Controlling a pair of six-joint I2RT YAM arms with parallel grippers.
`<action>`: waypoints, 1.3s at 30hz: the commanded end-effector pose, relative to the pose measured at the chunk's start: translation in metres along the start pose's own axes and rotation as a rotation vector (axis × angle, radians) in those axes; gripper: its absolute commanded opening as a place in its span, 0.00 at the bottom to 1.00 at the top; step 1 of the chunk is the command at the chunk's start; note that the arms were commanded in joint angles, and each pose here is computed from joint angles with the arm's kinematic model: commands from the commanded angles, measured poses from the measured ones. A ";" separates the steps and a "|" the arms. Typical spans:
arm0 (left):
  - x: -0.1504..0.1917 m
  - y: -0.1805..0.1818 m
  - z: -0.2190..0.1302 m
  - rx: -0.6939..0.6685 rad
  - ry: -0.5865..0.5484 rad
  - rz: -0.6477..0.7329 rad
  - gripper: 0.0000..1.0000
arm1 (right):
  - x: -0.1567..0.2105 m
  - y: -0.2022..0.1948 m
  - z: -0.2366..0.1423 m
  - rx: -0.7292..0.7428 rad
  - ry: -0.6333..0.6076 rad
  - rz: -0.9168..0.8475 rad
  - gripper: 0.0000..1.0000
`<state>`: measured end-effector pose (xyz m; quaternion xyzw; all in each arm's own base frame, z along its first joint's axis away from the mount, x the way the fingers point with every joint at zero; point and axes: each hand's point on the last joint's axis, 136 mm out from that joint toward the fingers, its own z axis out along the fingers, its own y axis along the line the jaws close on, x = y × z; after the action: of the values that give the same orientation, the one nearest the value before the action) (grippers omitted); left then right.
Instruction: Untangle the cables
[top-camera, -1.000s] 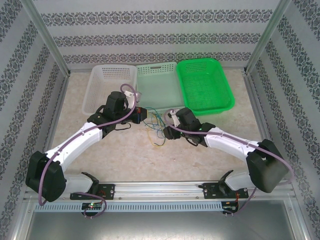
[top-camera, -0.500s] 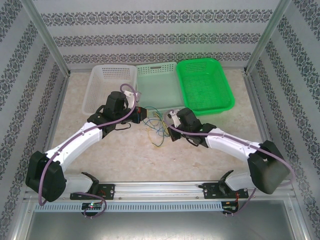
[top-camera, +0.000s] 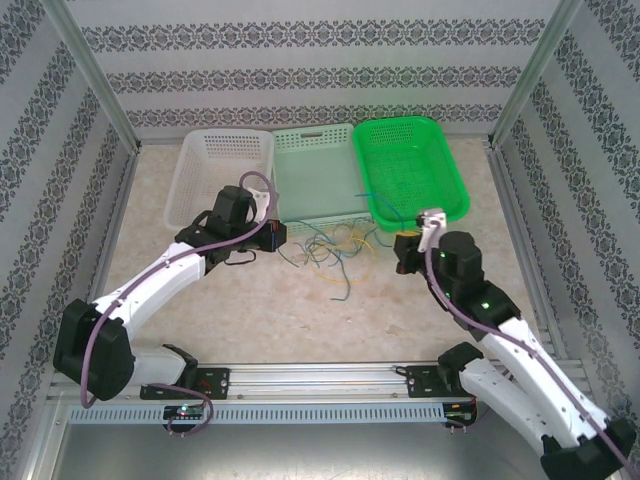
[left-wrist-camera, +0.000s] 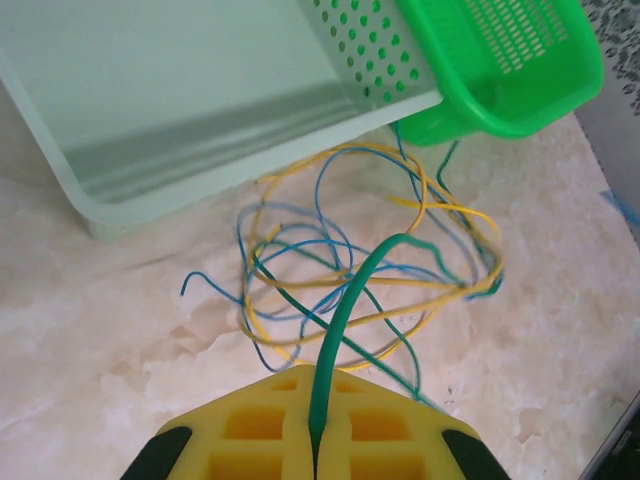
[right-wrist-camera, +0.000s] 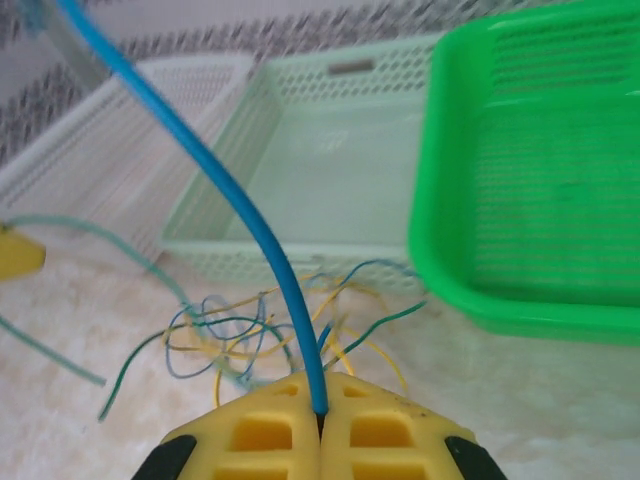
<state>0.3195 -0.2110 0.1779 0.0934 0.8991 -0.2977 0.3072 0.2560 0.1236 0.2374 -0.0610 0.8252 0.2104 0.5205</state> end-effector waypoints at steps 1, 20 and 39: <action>0.010 0.008 0.003 -0.013 0.050 0.004 0.00 | 0.012 -0.025 -0.014 0.100 0.018 0.074 0.01; 0.026 0.007 0.009 0.020 0.084 -0.012 0.00 | -0.043 0.009 0.036 -0.141 0.070 0.286 0.00; 0.030 0.010 0.012 0.024 0.085 -0.022 0.00 | -0.029 0.012 0.174 -0.115 0.449 0.463 0.00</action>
<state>0.2985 -0.2112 0.1359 0.0991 0.9169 -0.3006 0.2430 0.4033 0.1891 0.2111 0.0529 0.8876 0.3439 0.3019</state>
